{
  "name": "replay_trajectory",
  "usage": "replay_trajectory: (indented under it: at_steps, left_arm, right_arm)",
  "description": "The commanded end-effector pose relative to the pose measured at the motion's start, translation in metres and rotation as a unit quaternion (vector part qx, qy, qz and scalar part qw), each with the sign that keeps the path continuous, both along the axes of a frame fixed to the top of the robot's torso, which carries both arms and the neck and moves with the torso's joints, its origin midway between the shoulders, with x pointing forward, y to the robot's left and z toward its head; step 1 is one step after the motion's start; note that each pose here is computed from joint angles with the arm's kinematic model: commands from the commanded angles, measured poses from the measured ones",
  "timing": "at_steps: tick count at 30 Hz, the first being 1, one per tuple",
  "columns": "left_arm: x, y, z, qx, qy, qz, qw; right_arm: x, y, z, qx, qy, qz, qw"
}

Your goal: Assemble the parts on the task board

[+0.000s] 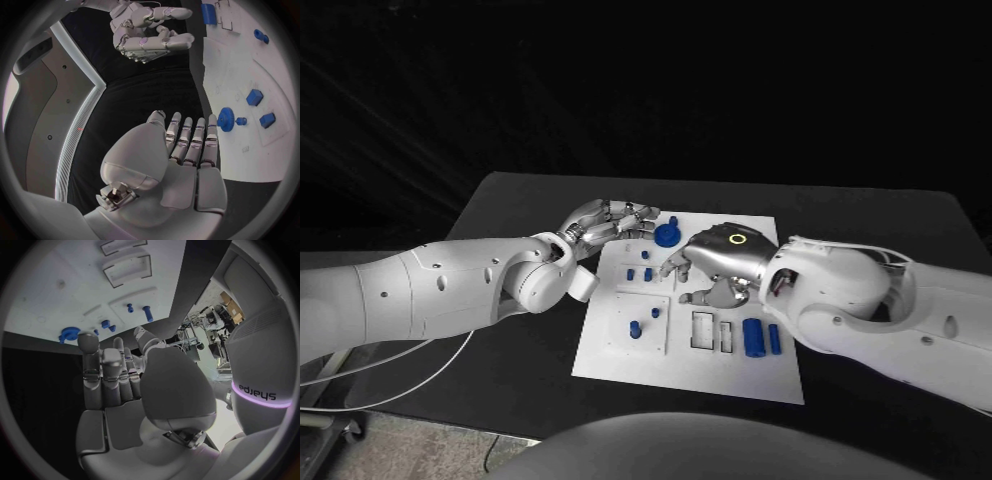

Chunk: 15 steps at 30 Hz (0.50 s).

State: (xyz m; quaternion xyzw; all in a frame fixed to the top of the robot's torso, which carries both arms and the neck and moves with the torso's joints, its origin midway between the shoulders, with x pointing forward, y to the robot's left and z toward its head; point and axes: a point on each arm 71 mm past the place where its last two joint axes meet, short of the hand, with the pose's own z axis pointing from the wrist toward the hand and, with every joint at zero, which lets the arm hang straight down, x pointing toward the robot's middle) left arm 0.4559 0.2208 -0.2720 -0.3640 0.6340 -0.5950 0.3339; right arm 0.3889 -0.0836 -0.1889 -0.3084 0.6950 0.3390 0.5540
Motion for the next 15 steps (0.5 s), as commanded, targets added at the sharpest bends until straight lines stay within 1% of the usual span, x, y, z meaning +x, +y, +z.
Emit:
replay_trajectory:
  at_steps: [1,2,3,5,7,9,11,15]
  left_arm:
    - [-0.0007,-0.001,-0.0004,-0.007,-0.004,-0.003,1.000]
    - [-0.0007,-0.002,-0.0006,-0.007,-0.004,-0.003,1.000]
    - [-0.0007,-0.002,-0.0009,-0.007,-0.004,-0.003,1.000]
    - [-0.0007,-0.003,-0.0013,-0.007,-0.004,-0.004,1.000]
    - [-0.0007,-0.004,-0.0015,-0.007,-0.004,-0.005,1.000]
    - [-0.0010,-0.005,-0.0016,-0.008,-0.004,-0.005,1.000]
    - [-0.0016,-0.005,-0.0017,-0.009,-0.004,-0.006,1.000]
    - [-0.0027,-0.004,-0.0019,-0.010,-0.004,-0.005,1.000]
  right_arm:
    - [0.007,-0.020,0.017,0.058,0.012,-0.060,0.996]
    - [0.008,-0.026,0.020,0.064,0.021,-0.074,0.995]
    - [0.010,-0.034,0.021,0.072,0.035,-0.092,0.993]
    - [0.014,-0.048,0.021,0.080,0.073,-0.128,0.986]
    - [0.018,-0.062,0.017,0.073,0.113,-0.165,0.977]
    - [0.020,-0.074,0.011,0.053,0.142,-0.196,0.969]
    - [0.023,-0.086,0.006,0.037,0.159,-0.223,0.961]
    - [0.026,-0.105,-0.006,0.004,0.176,-0.266,0.948]
